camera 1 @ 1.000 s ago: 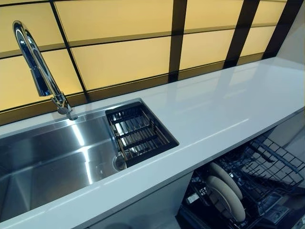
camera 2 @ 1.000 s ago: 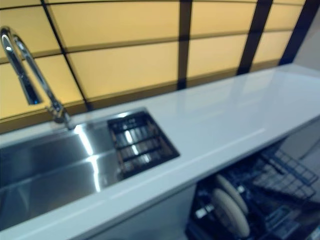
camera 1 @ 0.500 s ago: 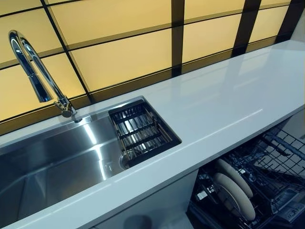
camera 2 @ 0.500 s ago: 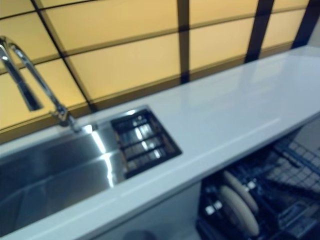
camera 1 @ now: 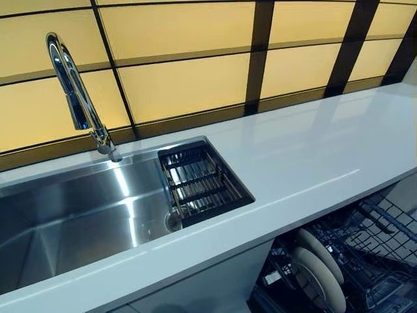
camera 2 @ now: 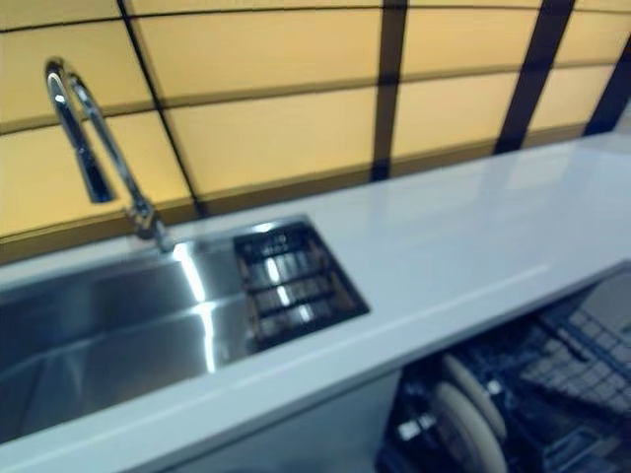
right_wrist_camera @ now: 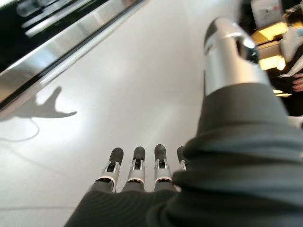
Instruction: Take plates into dishwasher
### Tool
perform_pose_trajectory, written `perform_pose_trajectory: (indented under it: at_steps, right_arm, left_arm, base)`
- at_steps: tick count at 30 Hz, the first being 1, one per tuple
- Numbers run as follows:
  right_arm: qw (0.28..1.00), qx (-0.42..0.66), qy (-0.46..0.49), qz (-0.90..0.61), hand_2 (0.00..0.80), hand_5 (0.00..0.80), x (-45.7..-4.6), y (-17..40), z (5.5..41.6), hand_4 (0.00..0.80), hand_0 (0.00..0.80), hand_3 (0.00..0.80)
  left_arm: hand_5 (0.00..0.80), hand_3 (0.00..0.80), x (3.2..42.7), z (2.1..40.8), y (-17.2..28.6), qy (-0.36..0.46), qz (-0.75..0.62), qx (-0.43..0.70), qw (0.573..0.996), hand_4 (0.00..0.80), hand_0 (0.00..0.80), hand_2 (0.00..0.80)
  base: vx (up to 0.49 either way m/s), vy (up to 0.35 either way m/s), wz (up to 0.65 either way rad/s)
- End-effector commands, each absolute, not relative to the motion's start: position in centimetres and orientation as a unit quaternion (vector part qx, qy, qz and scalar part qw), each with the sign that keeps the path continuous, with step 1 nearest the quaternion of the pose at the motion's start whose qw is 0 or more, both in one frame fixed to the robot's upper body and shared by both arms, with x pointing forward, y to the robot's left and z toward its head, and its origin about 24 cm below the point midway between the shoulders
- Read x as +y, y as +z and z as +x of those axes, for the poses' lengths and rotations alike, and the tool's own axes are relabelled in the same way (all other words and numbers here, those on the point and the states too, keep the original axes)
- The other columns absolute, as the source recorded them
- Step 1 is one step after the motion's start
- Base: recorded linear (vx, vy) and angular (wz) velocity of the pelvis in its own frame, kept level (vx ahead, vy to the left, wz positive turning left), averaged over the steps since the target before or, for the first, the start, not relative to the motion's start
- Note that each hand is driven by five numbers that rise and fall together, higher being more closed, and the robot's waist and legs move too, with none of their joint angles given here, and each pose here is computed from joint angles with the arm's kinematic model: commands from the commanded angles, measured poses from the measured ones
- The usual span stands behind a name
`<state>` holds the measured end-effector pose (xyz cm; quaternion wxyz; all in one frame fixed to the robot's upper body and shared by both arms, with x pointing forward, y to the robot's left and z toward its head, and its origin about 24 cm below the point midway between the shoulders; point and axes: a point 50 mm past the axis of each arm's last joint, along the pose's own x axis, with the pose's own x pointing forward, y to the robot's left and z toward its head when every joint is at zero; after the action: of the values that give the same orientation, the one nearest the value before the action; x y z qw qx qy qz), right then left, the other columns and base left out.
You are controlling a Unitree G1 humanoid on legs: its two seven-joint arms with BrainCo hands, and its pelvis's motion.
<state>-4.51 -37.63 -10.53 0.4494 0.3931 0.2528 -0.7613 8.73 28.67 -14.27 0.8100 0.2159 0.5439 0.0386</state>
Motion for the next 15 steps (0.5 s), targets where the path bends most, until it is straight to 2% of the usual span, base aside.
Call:
perform_pose_trajectory:
  at_steps: [1, 6, 15]
  right_arm:
    - [0.453, 0.271, -0.770, 0.358, 0.000, 0.000, -36.8, -11.2, -3.8, 0.000, 0.000, 0.000]
    - [0.442, 0.352, -0.766, 0.308, 0.000, 0.000, -35.6, -11.8, -3.8, 0.000, 0.000, 0.000]
    - [0.450, 0.386, -0.758, 0.271, 0.000, 0.000, -35.1, -12.1, -2.4, 0.000, 0.000, 0.000]
  left_arm:
    - [0.000, 0.000, 31.3, 12.6, -12.2, 0.103, 0.225, 0.493, 0.834, 0.000, 0.000, 0.000]
    - [0.000, 0.000, 31.0, 12.9, -12.3, 0.098, 0.227, 0.492, 0.834, 0.000, 0.000, 0.000]
    - [0.000, 0.000, 31.3, 13.9, -11.8, 0.084, 0.238, 0.490, 0.834, 0.000, 0.000, 0.000]
  base:
    - [0.026, 0.024, -0.06]
    - [0.008, 0.010, -0.04]
    - [0.004, -0.039, 0.01]
